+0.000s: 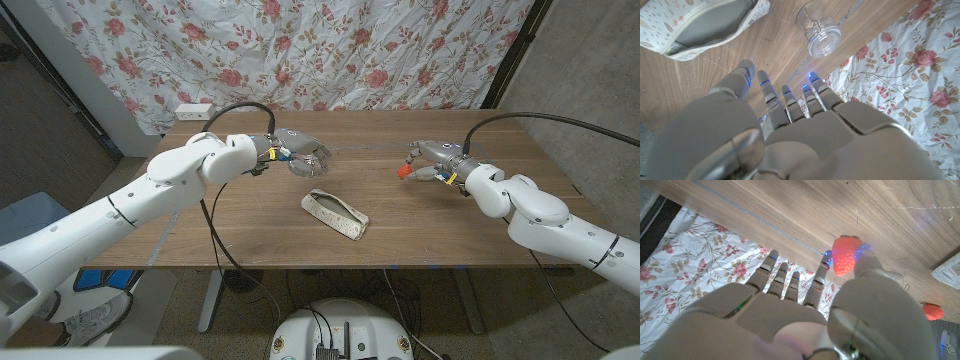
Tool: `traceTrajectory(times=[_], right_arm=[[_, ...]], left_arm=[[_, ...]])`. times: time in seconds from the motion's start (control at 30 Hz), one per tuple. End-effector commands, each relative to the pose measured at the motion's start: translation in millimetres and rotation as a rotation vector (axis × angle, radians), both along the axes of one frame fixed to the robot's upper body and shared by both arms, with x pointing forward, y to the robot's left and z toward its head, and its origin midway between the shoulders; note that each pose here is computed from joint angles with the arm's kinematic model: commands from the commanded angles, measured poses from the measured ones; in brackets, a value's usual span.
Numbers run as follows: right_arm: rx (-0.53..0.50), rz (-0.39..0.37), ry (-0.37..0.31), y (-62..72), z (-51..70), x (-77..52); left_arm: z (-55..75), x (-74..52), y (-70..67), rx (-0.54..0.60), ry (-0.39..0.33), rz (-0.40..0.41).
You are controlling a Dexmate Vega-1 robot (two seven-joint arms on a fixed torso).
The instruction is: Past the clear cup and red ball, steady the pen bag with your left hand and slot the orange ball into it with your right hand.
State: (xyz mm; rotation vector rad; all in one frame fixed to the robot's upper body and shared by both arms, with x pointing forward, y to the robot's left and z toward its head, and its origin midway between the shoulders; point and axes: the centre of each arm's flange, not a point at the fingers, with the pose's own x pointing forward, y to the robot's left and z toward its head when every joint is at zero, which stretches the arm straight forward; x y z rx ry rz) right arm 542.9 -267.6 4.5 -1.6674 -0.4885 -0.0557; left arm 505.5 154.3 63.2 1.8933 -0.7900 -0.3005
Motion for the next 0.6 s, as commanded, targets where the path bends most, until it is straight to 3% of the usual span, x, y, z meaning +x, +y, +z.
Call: traceTrajectory(times=[0.03, 0.6], right_arm=[[-0.001, -0.002, -0.016, -3.7, -0.2, -4.4], [0.015, -0.009, -0.033, -2.3, -3.4, -7.9]], left_arm=[[-16.2, -0.5, -10.6, 0.012, -0.068, 0.045], [-35.4, 3.1, -18.6, -0.041, -0.122, 0.073]])
